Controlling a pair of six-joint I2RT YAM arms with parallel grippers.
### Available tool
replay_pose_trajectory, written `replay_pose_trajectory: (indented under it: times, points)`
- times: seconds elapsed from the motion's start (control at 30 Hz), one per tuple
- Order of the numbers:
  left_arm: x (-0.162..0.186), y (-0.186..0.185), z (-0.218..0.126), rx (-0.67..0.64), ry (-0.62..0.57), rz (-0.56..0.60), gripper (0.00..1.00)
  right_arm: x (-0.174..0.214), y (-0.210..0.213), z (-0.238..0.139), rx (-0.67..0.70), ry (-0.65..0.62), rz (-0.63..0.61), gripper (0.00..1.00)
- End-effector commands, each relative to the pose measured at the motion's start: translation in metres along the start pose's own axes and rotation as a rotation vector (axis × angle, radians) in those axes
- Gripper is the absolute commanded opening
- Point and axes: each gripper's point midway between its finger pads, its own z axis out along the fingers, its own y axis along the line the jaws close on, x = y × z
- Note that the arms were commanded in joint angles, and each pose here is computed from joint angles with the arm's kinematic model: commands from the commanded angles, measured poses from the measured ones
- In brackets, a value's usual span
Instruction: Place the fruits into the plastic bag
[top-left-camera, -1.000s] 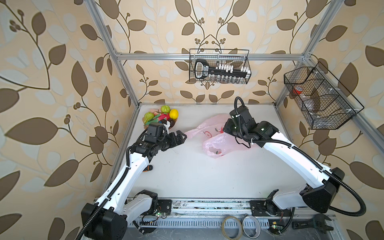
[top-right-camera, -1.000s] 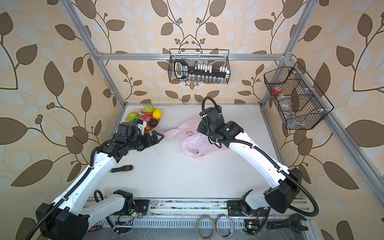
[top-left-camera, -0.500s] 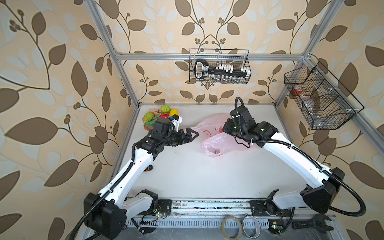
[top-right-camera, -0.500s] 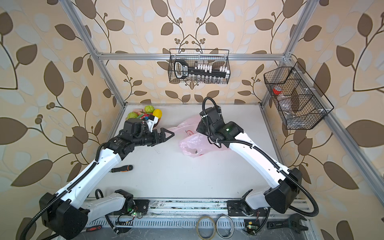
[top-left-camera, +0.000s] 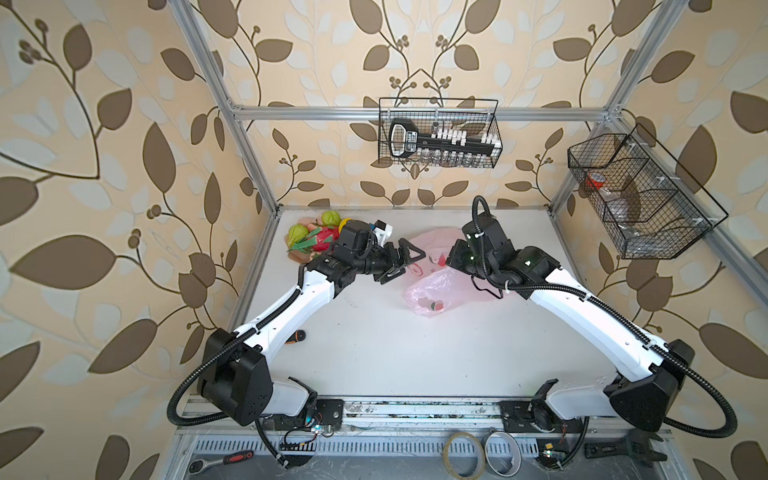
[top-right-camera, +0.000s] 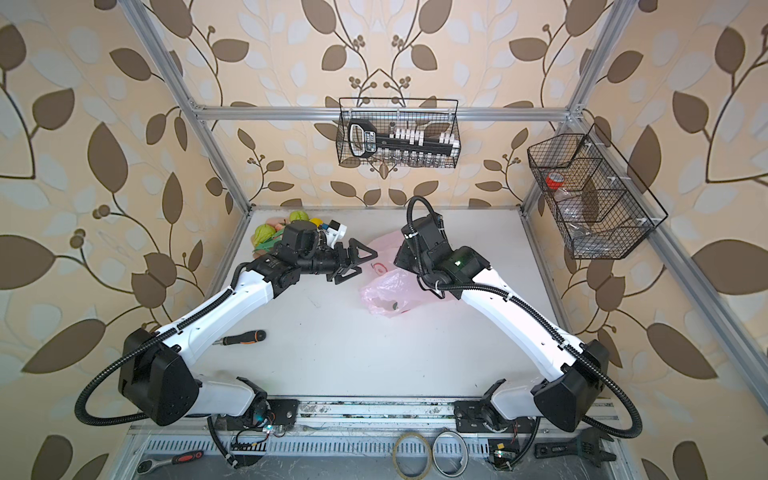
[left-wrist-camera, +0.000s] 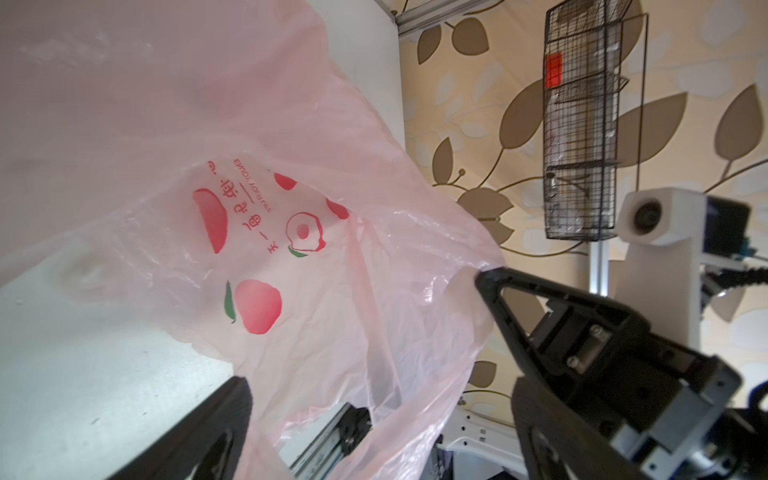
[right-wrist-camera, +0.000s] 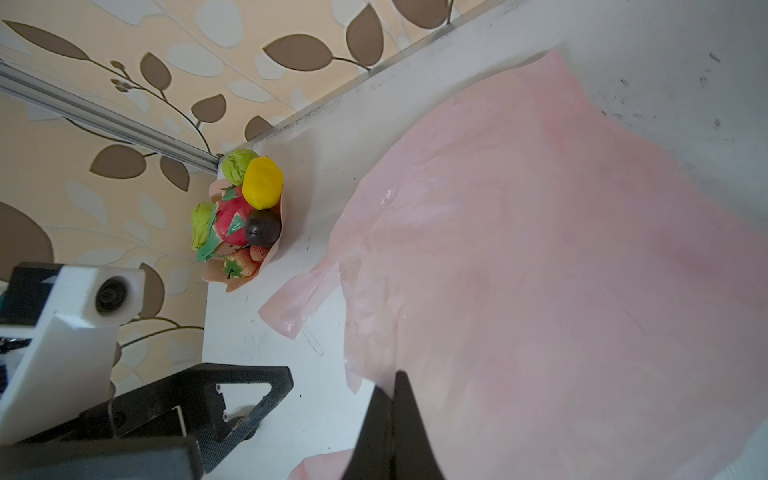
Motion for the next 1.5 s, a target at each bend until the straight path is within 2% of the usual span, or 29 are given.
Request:
replay_pose_trajectory:
  times: [0.0, 0.03, 0.07, 0.2, 0.43, 0.53, 0.63, 0.83, 1.07, 1.17, 1.47]
  points:
    - [-0.023, -0.014, 0.014, 0.094, -0.090, -0.106, 0.99, 0.006, 0.003, -0.003, -0.030, -0.002, -0.007, 0.00]
    - [-0.027, -0.017, 0.015, 0.105, -0.120, -0.106, 0.99, 0.008, 0.005, -0.003, -0.038, 0.003, -0.007, 0.00]
    - [-0.032, -0.007, 0.025, 0.093, -0.122, -0.136, 0.99, 0.009, 0.005, -0.002, -0.039, 0.007, -0.010, 0.00]
    - [-0.039, -0.003, 0.044, 0.113, -0.115, -0.198, 0.99, 0.012, 0.010, -0.003, -0.054, 0.010, -0.011, 0.00]
    - [-0.049, 0.004, 0.062, 0.106, -0.131, -0.279, 0.98, 0.015, 0.012, -0.005, -0.069, 0.012, -0.029, 0.00]
    - [-0.053, 0.009, 0.069, 0.103, -0.142, -0.308, 0.90, 0.018, 0.010, -0.006, -0.081, 0.014, -0.028, 0.00]
    - [-0.053, 0.006, 0.077, 0.122, -0.133, -0.310, 0.69, 0.021, 0.007, -0.006, -0.081, 0.026, -0.039, 0.00]
    - [-0.052, 0.005, 0.085, 0.129, -0.129, -0.299, 0.02, 0.032, 0.001, -0.007, -0.069, 0.066, -0.063, 0.00]
    - [-0.049, 0.006, 0.078, 0.094, -0.170, -0.282, 0.00, 0.038, -0.014, -0.015, 0.006, 0.069, -0.107, 0.00]
    - [-0.046, 0.000, 0.077, 0.092, -0.174, -0.263, 0.00, 0.040, -0.021, -0.017, 0.043, 0.078, -0.121, 0.14]
    - [-0.032, -0.014, 0.081, 0.093, -0.163, -0.224, 0.00, 0.051, -0.026, -0.021, 0.097, 0.097, -0.159, 0.43]
